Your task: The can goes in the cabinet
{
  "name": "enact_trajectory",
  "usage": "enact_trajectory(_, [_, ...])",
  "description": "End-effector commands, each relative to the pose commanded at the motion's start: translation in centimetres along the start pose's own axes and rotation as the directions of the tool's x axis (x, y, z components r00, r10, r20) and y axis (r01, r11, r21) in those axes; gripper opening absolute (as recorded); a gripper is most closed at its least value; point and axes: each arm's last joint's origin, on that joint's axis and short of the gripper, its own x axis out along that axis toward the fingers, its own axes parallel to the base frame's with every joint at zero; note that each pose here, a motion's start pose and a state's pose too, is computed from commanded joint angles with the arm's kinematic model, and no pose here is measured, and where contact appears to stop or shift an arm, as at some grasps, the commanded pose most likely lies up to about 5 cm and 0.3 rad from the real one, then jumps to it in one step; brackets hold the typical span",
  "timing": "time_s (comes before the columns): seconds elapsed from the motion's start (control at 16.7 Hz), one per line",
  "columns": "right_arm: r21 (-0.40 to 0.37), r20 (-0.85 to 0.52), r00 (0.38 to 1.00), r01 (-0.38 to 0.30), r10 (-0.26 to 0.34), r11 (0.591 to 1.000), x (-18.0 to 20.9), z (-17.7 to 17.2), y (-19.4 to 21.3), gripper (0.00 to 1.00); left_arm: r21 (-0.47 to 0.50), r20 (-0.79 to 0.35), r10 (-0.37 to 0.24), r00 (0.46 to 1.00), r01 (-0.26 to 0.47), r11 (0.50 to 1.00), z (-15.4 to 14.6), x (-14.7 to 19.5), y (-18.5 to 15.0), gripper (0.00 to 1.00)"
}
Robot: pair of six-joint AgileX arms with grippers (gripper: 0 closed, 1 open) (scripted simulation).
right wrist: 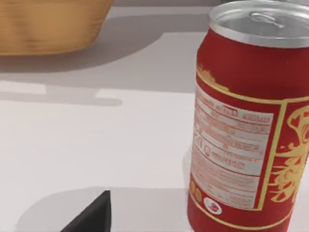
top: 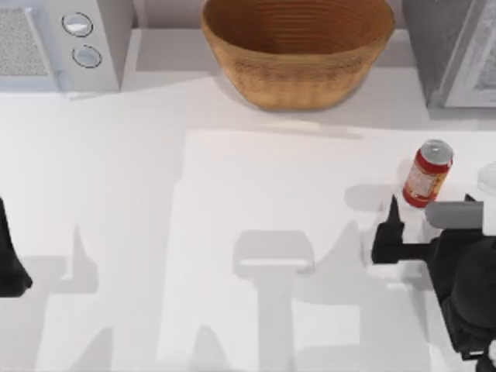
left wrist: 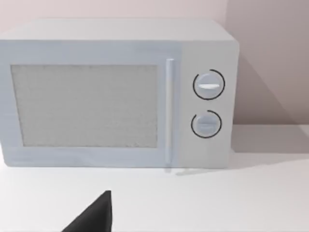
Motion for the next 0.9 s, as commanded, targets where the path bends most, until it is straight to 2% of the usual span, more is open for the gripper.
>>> enact_trajectory(0.6, [-0.011,0.06,0.998,0.015,-0.014,1.0,0.8,-0.8,-0.2,1.0,0.0,0.0,0.0,1.0,0.0,1.0,0.0,0.0,0.0,1.0])
enact_trajectory(0.66, [-0.006,-0.01,0.997,0.077,-0.077,0.997,0.6,-3.4,0.6,1.0,0.0,0.0,0.0,1.0,0.0,1.0,0.0,0.0,0.0,1.0])
enact_trajectory(0.9, [-0.001,0.045,0.999,0.024,-0.024,1.0,1.4,-2.4,1.7,1.0,0.0,0.0,0.0,1.0,0.0,1.0,0.0,0.0,0.0,1.0])
